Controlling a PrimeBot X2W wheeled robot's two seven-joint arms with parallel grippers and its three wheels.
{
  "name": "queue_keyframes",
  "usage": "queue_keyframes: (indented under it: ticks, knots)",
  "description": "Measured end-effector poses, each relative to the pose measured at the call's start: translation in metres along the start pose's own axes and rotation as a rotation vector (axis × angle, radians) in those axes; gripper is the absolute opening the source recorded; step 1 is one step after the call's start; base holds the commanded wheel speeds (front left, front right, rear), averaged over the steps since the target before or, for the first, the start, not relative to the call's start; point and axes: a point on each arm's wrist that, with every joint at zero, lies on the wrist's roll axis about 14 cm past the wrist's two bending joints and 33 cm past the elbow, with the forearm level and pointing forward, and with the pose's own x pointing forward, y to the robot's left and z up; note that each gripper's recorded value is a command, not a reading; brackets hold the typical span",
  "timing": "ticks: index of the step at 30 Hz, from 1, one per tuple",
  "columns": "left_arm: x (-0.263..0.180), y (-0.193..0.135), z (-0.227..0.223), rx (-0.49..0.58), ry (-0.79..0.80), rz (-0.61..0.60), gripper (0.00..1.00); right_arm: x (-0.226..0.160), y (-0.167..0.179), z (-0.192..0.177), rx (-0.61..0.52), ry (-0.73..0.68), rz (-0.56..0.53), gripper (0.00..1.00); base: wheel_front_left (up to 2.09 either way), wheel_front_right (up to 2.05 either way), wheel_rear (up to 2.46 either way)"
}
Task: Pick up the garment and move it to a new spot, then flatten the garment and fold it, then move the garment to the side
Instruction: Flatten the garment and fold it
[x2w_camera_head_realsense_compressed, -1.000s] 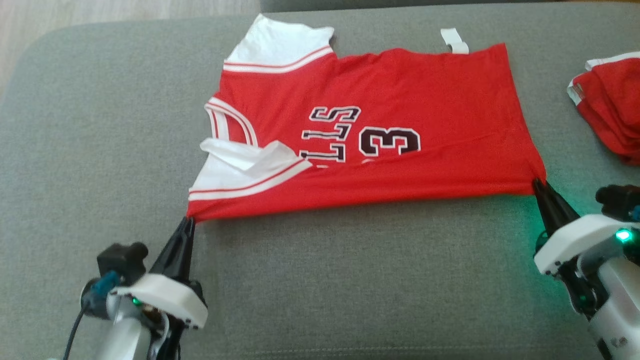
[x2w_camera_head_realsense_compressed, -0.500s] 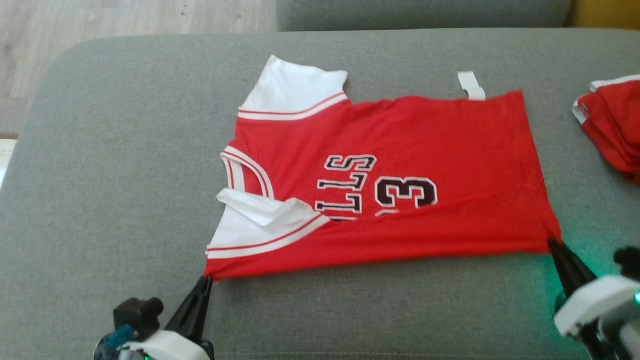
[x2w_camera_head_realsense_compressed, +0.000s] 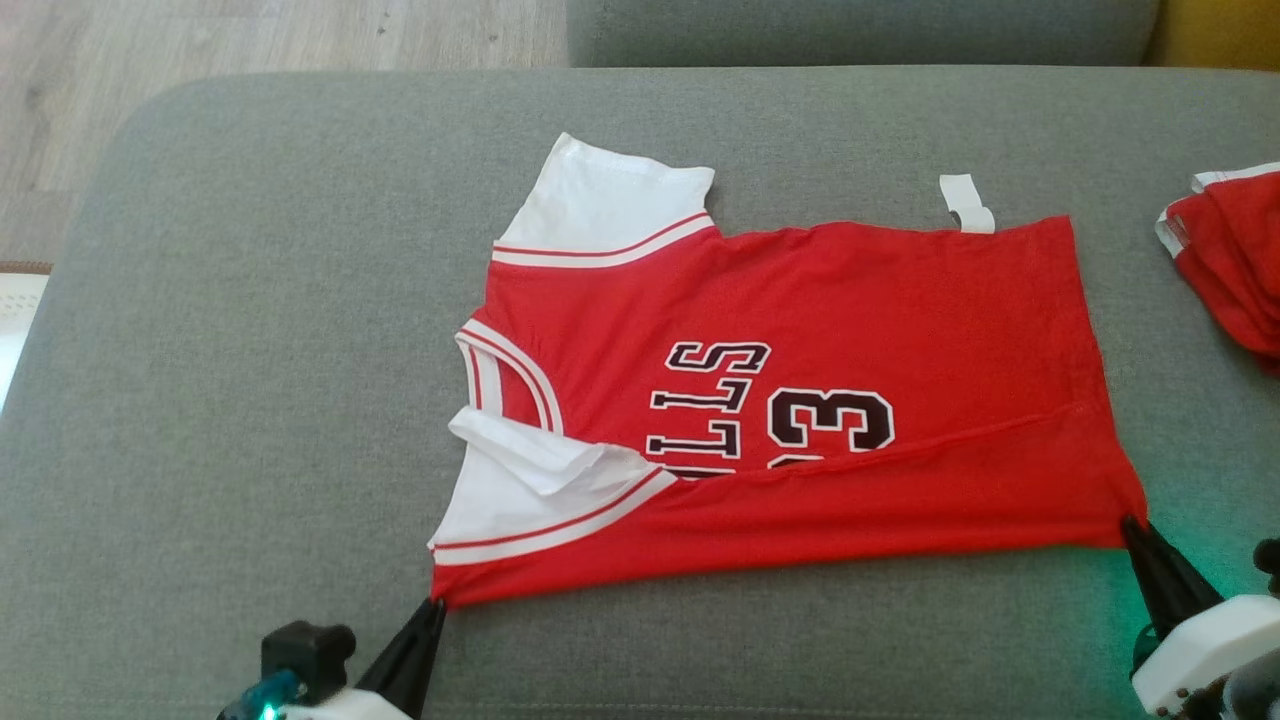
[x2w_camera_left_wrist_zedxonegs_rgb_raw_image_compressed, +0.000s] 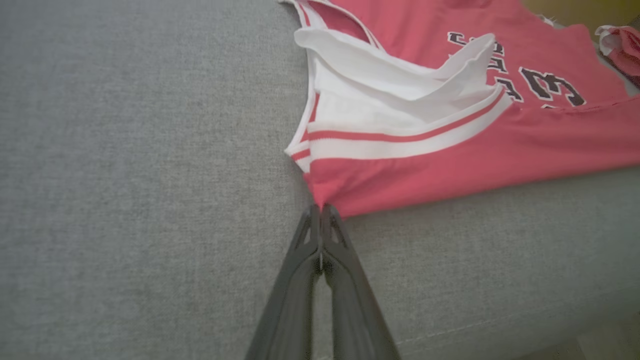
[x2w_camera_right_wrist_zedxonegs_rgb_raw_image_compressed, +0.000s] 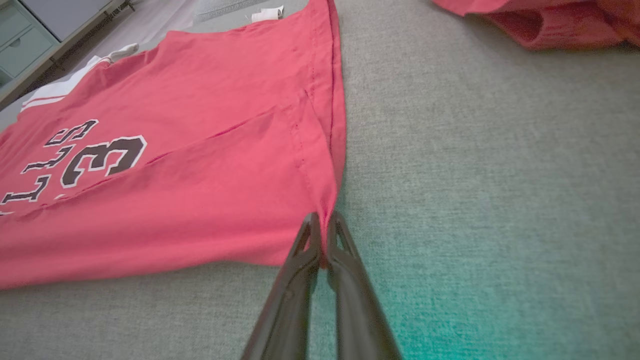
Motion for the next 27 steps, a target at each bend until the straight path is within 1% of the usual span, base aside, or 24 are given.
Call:
queue_keyframes:
  ticks: [1, 2, 3, 4, 5, 8, 11, 12, 14, 16, 19, 22, 24, 27]
  knots:
    - [0.0, 0.0, -0.003, 0.002, 0.011, -0.001, 0.0, 0.0, 0.0, 0.0, -0.004, 0.002, 0.0, 0.59, 0.0, 0.0, 0.0]
    - [0.0, 0.0, -0.005, 0.006, 0.017, 0.002, 0.0, 0.0, 0.0, 0.0, -0.006, 0.003, -0.003, 1.0, 0.0, 0.0, 0.0]
    - [0.0, 0.001, -0.006, 0.009, 0.026, 0.008, 0.0, 0.0, -0.001, 0.001, -0.005, 0.0, -0.007, 1.0, 0.0, 0.0, 0.0]
    - [0.001, 0.002, -0.007, 0.014, 0.033, 0.013, 0.31, -0.001, -0.003, 0.001, -0.009, -0.003, -0.012, 1.0, 0.0, 0.0, 0.0]
    - [0.002, 0.003, -0.006, 0.022, 0.03, 0.019, 1.0, -0.002, -0.004, 0.002, -0.013, 0.0, -0.015, 1.0, 0.0, 0.0, 0.0]
    - [0.005, 0.008, 0.002, 0.055, 0.013, 0.045, 1.0, -0.006, -0.005, 0.004, -0.026, -0.009, -0.017, 1.0, 0.0, 0.0, 0.0]
    - [0.011, 0.008, 0.024, 0.08, -0.043, 0.044, 1.0, -0.008, -0.008, 0.018, -0.049, -0.051, -0.025, 1.0, 0.0, 0.0, 0.0]
    - [0.019, 0.009, 0.051, 0.107, -0.105, 0.042, 1.0, -0.008, -0.01, 0.026, -0.065, -0.075, -0.029, 1.0, 0.0, 0.0, 0.0]
    - [0.033, 0.009, 0.085, 0.158, -0.163, 0.019, 1.0, -0.006, -0.009, 0.03, -0.078, -0.091, -0.028, 1.0, 0.0, 0.0, 0.0]
    - [0.051, 0.005, 0.126, 0.246, -0.218, -0.015, 1.0, -0.001, -0.006, 0.037, -0.075, -0.116, -0.024, 1.0, 0.0, 0.0, 0.0]
    - [0.081, -0.008, 0.189, 0.361, -0.291, -0.079, 1.0, 0.008, 0.0, 0.051, -0.105, -0.151, -0.011, 1.0, 0.0, 0.0, 0.0]
    - [0.113, -0.021, 0.229, 0.432, -0.288, -0.128, 1.0, 0.016, 0.002, 0.062, -0.113, -0.179, -0.009, 1.0, 0.0, 0.0, 0.0]
    - [0.137, -0.026, 0.241, 0.441, -0.245, -0.148, 1.0, 0.021, 0.0, 0.066, -0.117, -0.188, -0.013, 1.0, 0.0, 0.0, 0.0]
    - [0.171, -0.031, 0.242, 0.455, -0.155, -0.169, 1.0, 0.028, 0.0, 0.072, -0.103, -0.212, -0.024, 1.0, 0.0, 0.0, 0.0]
